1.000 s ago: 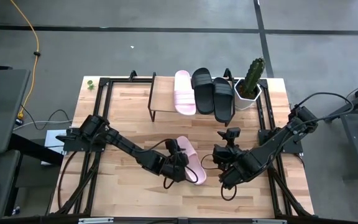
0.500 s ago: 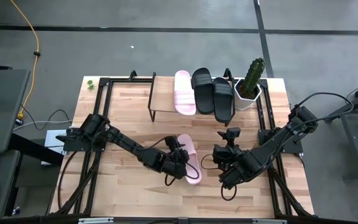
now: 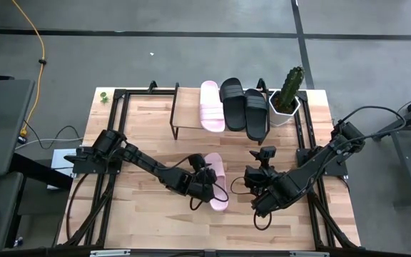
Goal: Pick and place slides into the shelf
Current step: Put the pink slide on the shelf
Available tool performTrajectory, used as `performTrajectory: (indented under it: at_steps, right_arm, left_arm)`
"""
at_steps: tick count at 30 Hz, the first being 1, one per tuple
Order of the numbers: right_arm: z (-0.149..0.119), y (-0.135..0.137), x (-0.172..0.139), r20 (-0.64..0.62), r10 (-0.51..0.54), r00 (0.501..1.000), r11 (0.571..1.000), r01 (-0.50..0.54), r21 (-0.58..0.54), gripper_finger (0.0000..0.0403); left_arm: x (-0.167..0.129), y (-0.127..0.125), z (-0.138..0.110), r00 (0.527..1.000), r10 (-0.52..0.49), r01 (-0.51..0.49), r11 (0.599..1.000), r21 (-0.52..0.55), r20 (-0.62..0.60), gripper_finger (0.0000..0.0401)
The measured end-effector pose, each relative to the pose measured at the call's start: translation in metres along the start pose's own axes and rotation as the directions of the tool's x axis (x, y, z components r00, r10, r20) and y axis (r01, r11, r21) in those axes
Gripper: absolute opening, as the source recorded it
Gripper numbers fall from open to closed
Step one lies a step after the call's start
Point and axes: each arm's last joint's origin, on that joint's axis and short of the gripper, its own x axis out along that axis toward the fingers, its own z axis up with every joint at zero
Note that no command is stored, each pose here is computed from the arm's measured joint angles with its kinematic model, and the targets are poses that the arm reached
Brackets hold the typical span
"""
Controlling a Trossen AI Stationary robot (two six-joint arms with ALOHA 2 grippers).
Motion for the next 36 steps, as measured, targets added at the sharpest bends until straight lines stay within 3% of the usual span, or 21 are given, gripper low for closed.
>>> performTrajectory:
  at_steps: [5, 8, 21, 26, 30, 36]
  right_arm:
    - [0.000, 0.000, 0.000, 0.000, 0.000, 1.000, 1.000, 0.000, 0.000, 0.0288]
    - [0.000, 0.000, 0.000, 0.001, 0.000, 1.000, 1.000, 0.000, 0.000, 0.0288]
    - [0.000, 0.000, 0.000, 0.005, -0.006, 1.000, 1.000, 0.006, 0.001, 0.0288]
    - [0.000, 0.000, 0.000, 0.006, -0.006, 1.000, 1.000, 0.006, 0.001, 0.0288]
    - [0.000, 0.000, 0.000, 0.007, -0.007, 1.000, 1.000, 0.007, 0.002, 0.0288]
    - [0.001, 0.000, 0.000, 0.029, -0.031, 0.999, 0.999, 0.031, 0.012, 0.0288]
  left_arm:
    - [0.000, 0.000, 0.000, 1.000, 0.000, 0.000, 1.000, 0.007, 0.000, 0.0243]
    - [0.000, 0.000, 0.000, 1.000, -0.001, 0.001, 1.000, 0.006, 0.001, 0.0220]
    - [0.000, -0.001, 0.000, 1.000, -0.028, 0.028, 0.999, 0.033, -0.005, 0.0011]
    - [0.000, -0.001, 0.001, 0.999, -0.035, 0.036, 0.998, 0.044, -0.006, 0.0025]
    - [-0.001, -0.001, 0.003, 0.999, -0.040, 0.040, 0.997, 0.070, -0.012, 0.0007]
    - [-0.012, 0.000, 0.023, 0.996, -0.078, 0.081, 0.994, 0.080, -0.035, 0.0015]
